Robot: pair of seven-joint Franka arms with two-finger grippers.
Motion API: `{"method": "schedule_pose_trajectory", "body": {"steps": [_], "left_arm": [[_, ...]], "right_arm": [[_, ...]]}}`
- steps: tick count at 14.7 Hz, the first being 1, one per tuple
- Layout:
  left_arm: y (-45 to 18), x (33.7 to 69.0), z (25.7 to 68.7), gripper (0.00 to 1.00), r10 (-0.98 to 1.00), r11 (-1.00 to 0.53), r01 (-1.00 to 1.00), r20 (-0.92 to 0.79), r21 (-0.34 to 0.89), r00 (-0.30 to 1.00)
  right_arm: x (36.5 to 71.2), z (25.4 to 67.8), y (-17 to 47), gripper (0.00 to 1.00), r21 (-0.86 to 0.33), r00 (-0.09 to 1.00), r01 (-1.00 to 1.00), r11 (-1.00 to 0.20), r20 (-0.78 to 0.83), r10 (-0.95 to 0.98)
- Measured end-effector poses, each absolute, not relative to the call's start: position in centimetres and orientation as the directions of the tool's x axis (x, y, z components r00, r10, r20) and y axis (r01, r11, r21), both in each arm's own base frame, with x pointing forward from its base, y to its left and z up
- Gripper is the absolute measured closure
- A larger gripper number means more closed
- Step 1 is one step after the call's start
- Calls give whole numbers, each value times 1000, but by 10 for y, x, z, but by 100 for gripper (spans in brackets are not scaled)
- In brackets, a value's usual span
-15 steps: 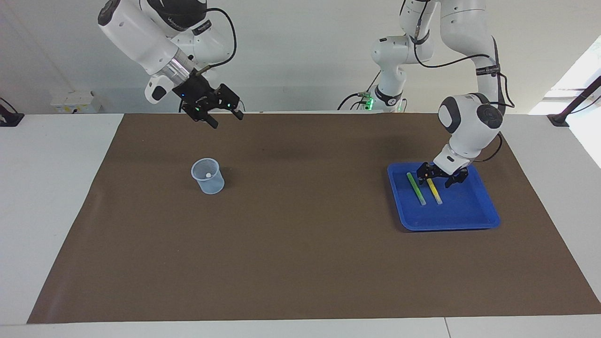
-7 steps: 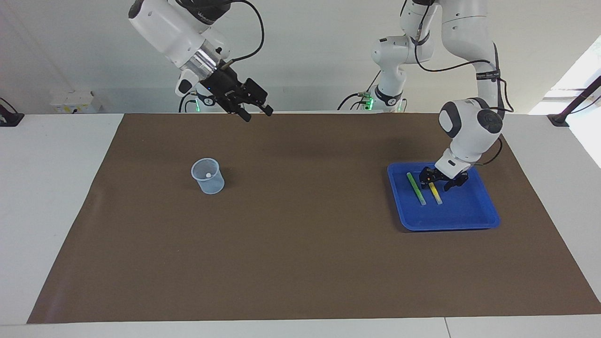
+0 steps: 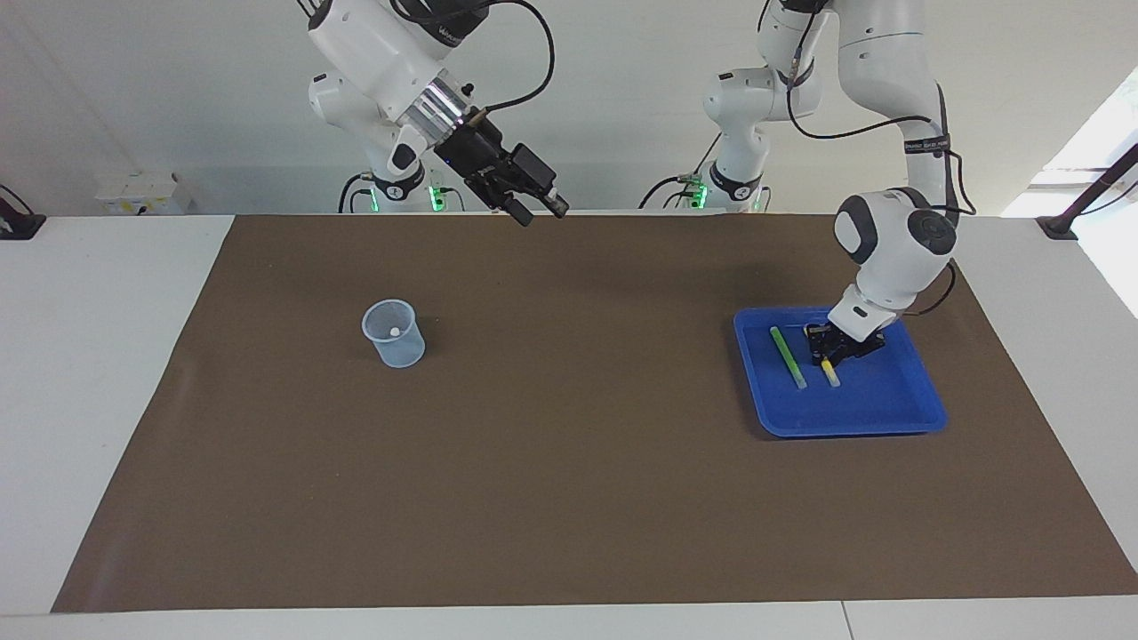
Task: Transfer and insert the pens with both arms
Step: 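Grasp the yellow pen with the left gripper while the right gripper returns, then lift the yellow pen and pass it to the right gripper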
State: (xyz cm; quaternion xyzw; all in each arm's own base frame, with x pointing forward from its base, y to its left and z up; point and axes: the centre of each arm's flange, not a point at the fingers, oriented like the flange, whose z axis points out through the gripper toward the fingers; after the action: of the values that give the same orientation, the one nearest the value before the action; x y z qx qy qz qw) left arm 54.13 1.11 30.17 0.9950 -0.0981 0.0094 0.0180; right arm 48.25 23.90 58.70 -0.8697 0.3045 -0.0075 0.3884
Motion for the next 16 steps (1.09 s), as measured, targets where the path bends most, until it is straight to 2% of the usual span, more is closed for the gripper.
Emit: {"method": "schedule_pose_trajectory", "body": {"steps": [4, 7, 10, 13, 16], "left_arm": [[8, 550, 314, 84, -171, -984, -169, -41, 52, 984], [-1, 565, 354, 84, -44, -997, -36, -134, 64, 990], [-27, 573, 412, 84, 181, -971, 212, -239, 108, 954], [-72, 574, 469, 84, 441, -858, 502, -346, 110, 829], [-117, 564, 503, 84, 632, -689, 720, -419, 81, 652]], "right_arm": [[482, 587, 239, 0, -680, 814, -524, -513, -224, -536], [482, 587, 239, 0, -679, 814, -524, -513, -224, -536], [482, 586, 239, 0, -679, 814, -525, -513, -224, -536], [482, 586, 239, 0, -679, 814, -524, -513, -224, -536], [480, 587, 245, 0, -678, 816, -525, -514, -229, -531]]}}
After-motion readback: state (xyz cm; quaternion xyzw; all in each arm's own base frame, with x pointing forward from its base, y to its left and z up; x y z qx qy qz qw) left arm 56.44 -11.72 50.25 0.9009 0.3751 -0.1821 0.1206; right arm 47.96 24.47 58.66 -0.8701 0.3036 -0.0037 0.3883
